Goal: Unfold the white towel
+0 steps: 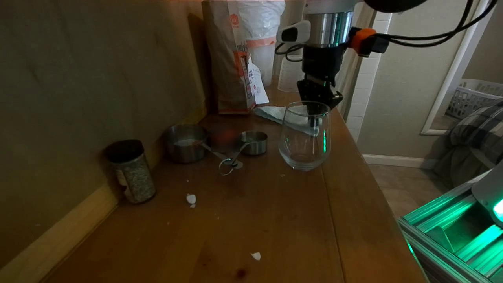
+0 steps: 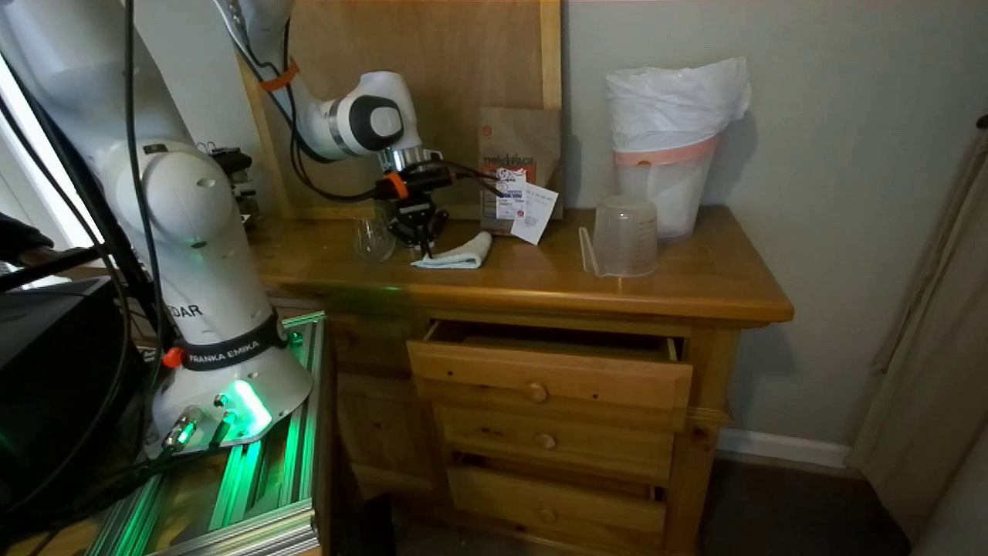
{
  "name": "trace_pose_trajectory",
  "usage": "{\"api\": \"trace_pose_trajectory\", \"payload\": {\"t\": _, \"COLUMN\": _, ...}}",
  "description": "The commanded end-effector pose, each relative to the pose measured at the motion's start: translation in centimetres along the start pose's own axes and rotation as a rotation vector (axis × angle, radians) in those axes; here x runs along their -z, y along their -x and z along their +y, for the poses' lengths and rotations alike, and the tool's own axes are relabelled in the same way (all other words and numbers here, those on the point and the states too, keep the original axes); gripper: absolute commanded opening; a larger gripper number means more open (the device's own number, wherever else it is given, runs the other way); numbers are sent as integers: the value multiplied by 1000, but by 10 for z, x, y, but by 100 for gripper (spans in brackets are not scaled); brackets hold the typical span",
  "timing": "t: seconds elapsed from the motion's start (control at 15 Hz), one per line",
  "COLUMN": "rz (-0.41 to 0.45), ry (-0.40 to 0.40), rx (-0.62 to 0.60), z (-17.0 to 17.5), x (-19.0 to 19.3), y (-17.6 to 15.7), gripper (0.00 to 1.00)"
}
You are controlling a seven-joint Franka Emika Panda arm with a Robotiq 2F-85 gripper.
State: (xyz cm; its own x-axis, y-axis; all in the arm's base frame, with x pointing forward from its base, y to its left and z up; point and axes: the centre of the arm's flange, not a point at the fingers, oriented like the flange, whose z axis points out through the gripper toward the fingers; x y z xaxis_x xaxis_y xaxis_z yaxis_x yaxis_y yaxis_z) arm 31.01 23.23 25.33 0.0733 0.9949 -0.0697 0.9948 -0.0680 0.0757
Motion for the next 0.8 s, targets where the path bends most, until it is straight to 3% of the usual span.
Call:
{"api": "trace_pose_trajectory", "payload": {"t": 0.0, "rz": 10, "ry": 10, "rx": -12, "z": -6, "x": 5, "y": 9, "gripper": 6}}
{"api": "trace_pose_trajectory", "payload": {"t": 0.33, "rz": 12, "ry": 3, "rx": -30, "z": 3, "x": 27, "y": 10, "gripper": 7}}
{"api": "trace_pose_trajectory", "payload": {"t": 0.73, "rz": 34, "ry": 88, "rx": -78, "z": 37, "x": 49, "y": 8, "gripper": 6}}
